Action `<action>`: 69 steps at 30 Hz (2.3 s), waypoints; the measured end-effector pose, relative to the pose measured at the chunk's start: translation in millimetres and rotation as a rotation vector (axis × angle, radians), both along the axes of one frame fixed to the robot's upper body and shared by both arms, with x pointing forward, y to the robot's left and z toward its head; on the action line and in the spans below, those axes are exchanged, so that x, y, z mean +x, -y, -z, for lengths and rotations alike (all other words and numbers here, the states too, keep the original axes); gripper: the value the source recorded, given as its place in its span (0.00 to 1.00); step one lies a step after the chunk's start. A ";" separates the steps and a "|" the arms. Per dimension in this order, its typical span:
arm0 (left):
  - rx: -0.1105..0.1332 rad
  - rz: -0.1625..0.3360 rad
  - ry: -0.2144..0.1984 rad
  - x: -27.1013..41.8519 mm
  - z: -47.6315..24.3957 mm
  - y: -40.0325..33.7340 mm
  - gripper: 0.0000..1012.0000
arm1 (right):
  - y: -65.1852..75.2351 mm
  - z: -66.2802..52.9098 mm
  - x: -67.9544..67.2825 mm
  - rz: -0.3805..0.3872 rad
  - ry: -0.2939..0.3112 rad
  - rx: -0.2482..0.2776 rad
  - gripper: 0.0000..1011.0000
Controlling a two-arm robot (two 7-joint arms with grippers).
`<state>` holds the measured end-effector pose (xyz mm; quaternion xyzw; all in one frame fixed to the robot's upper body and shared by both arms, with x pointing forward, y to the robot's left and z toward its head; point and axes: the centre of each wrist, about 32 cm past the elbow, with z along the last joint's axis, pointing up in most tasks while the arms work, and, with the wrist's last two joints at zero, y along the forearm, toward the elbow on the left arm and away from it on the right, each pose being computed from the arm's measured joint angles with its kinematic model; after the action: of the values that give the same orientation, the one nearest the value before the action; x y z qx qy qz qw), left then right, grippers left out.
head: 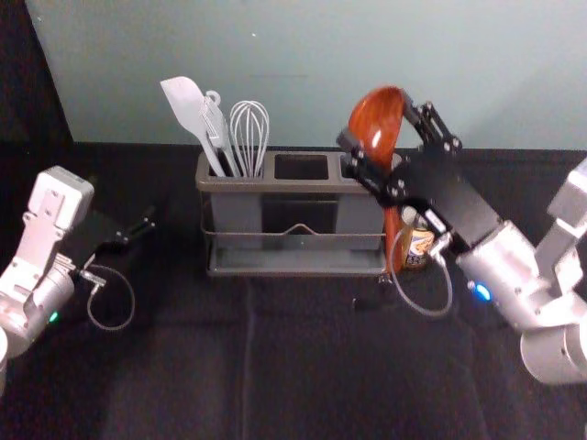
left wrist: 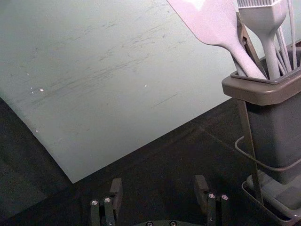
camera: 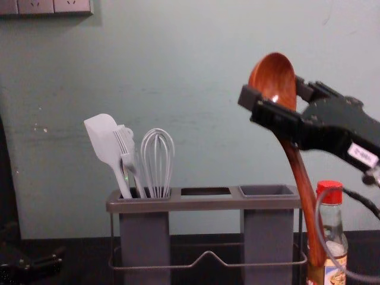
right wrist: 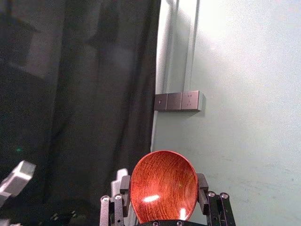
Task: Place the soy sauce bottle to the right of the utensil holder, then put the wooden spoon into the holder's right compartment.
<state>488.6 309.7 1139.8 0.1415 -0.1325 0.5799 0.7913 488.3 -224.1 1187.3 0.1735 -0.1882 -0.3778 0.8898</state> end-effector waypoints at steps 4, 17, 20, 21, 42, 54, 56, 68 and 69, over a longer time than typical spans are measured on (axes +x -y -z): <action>0.000 0.000 0.000 0.0 0.0 0.0 0.99 | -0.8 -8.1 14.8 -0.003 -0.005 0.011 0.83; 0.000 0.000 0.000 0.0 0.0 0.0 0.99 | -5.2 -29.9 58.1 -0.031 -0.020 0.000 0.83; 0.000 0.000 0.000 0.0 0.0 0.0 0.99 | -8.5 -34.1 67.3 -0.036 -0.017 -0.004 0.83; 0.000 0.000 0.000 0.0 0.0 0.0 0.99 | -9.4 -35.2 69.6 -0.037 -0.016 -0.005 0.83; 0.000 0.000 0.000 0.0 0.0 0.0 0.99 | -27.3 -43.6 116.1 -0.013 0.008 -0.026 0.83; 0.000 0.000 0.000 0.0 0.0 0.0 0.99 | -25.2 -9.4 118.9 -0.002 0.001 -0.081 0.83; 0.000 0.000 0.000 0.0 0.0 0.0 0.99 | -24.1 -1.3 117.7 -0.002 -0.004 -0.098 0.83; 0.000 0.000 0.000 0.0 0.0 0.0 0.99 | -20.0 23.7 107.8 0.007 -0.033 -0.112 0.83; 0.000 0.000 0.000 0.0 0.0 0.0 0.99 | -19.5 25.7 106.1 0.007 -0.035 -0.112 0.83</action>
<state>488.6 309.7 1139.8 0.1415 -0.1325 0.5799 0.7913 594.5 -204.6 1161.6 0.1161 -0.1939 -0.3730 0.8999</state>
